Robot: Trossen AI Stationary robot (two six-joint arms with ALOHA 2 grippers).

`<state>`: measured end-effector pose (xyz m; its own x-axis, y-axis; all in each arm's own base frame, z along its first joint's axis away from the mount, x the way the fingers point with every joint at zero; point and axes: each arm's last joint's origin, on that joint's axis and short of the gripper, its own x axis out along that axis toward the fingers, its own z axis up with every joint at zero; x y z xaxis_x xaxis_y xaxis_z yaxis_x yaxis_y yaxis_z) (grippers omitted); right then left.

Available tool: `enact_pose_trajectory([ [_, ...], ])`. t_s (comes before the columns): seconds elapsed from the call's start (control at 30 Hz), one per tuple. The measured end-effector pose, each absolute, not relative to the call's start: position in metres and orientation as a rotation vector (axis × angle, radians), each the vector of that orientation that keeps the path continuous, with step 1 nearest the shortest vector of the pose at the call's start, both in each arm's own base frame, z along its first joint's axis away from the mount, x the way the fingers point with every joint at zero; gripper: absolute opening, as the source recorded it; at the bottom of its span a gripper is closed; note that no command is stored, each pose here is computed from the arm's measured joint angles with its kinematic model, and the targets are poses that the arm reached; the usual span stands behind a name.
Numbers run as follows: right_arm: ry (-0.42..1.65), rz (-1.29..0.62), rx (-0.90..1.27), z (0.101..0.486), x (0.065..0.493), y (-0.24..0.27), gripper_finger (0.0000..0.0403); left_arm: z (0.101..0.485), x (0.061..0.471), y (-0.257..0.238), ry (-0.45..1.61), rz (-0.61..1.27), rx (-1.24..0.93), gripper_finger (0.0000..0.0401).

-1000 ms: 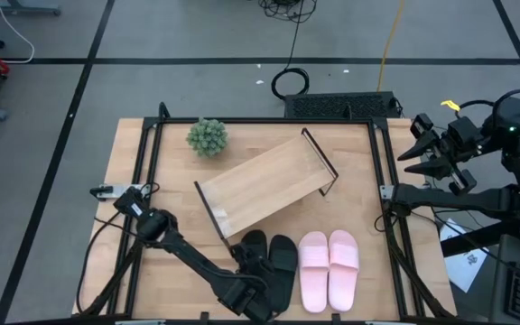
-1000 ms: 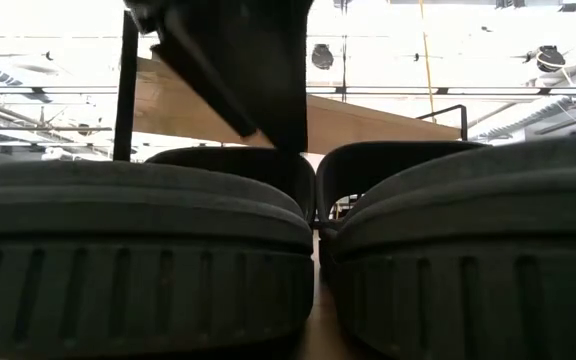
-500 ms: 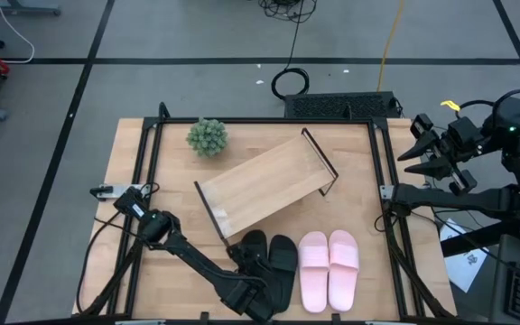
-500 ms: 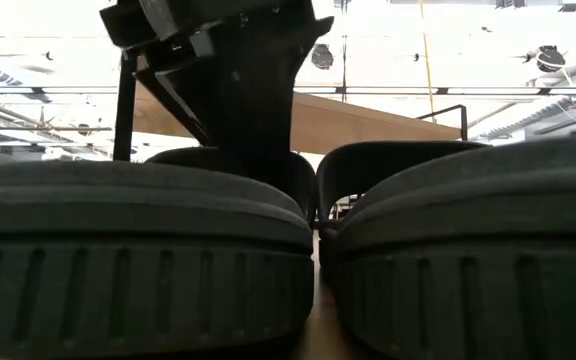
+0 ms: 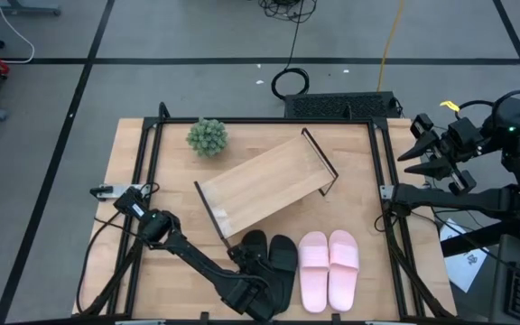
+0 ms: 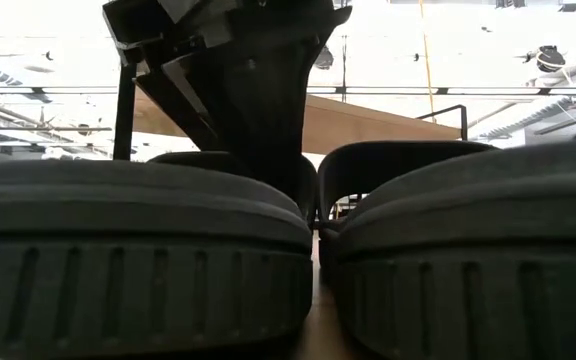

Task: Pick and place slides into the shelf
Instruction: Put the left black slide on the shelf

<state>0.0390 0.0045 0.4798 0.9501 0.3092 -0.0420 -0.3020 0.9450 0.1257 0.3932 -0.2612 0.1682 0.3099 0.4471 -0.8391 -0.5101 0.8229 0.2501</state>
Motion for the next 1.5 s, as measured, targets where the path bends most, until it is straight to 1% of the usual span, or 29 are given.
enact_pose_trajectory([
  [0.2,0.061,0.312,0.111,0.48,0.039,0.004,0.0111,0.168,0.393,-0.261,1.097,0.621,-0.058,0.0319],
  [0.37,0.06,0.312,0.108,0.48,0.039,0.004,0.0111,0.167,0.393,-0.262,1.159,0.546,0.009,0.0325],
  [0.9,0.057,0.313,0.086,0.48,0.039,0.004,0.0111,0.168,0.398,-0.253,1.153,0.562,0.02,0.0315],
  [1.1,0.057,0.313,0.086,0.48,0.039,0.004,0.0111,0.169,0.402,-0.245,1.118,0.608,0.056,0.0289],
  [1.5,0.057,0.313,0.086,0.48,0.039,0.004,0.0111,0.169,0.402,-0.242,1.126,0.615,0.06,0.0212],
])
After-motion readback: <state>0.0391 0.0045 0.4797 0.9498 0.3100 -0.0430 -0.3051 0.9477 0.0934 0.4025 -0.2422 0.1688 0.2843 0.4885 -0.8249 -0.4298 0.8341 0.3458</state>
